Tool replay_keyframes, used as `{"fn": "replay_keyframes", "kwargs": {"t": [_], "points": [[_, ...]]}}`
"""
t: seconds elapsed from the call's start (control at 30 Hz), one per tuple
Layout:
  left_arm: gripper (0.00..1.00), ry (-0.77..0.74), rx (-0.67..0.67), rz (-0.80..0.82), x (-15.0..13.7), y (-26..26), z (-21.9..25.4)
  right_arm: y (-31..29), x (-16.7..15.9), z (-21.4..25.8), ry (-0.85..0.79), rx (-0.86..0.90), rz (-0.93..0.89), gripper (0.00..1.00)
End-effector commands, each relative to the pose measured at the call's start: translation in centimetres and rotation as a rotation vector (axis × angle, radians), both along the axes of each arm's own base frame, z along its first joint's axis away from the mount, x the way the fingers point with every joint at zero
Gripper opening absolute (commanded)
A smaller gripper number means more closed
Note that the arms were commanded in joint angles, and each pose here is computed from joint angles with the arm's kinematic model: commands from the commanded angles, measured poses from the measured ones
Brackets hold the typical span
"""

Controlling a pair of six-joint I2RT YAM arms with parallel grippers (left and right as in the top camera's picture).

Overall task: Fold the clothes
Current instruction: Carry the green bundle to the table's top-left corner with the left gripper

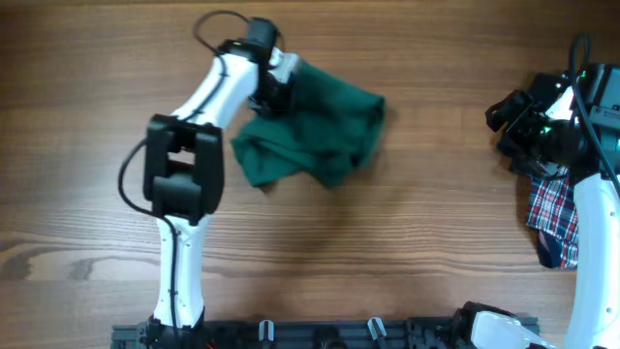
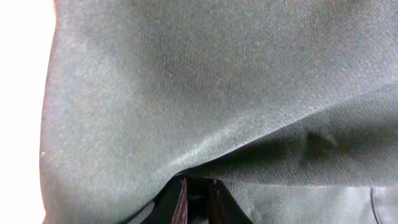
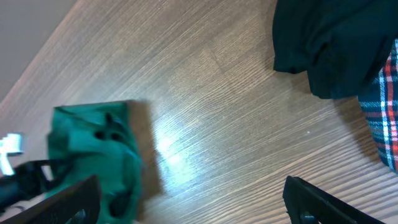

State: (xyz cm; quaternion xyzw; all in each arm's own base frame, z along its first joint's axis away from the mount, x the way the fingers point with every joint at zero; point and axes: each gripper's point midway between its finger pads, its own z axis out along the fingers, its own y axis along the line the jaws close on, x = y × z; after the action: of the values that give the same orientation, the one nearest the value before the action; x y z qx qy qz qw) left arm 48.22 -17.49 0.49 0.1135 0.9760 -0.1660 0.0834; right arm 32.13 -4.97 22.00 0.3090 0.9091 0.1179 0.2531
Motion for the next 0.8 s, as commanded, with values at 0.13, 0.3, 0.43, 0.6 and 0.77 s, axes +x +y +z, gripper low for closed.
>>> {"fn": "replay_keyframes", "kwargs": {"t": [0.13,0.3,0.43,0.6,0.77], "points": [[0.12,-0.052,0.180,0.331,4.4,17.2,-3.6,0.3,-0.2,0.9,-0.021,-0.010,0.036,0.94],[0.11,-0.142,0.182,0.502,6.1,26.5,-2.9,0.3,-0.4,0.8,-0.010,-0.007,0.036,0.94],[0.11,-0.220,0.198,0.564,6.7,32.0,-2.2,0.3,-0.5,0.7,-0.003,-0.004,0.036,0.94],[0.10,-0.318,0.240,0.565,7.5,36.1,-1.2,0.5,-1.0,0.4,0.021,0.002,0.036,0.94],[0.13,-0.457,0.287,0.514,9.8,37.6,0.6,0.6,-1.3,0.2,0.036,0.007,0.035,0.94]]}}
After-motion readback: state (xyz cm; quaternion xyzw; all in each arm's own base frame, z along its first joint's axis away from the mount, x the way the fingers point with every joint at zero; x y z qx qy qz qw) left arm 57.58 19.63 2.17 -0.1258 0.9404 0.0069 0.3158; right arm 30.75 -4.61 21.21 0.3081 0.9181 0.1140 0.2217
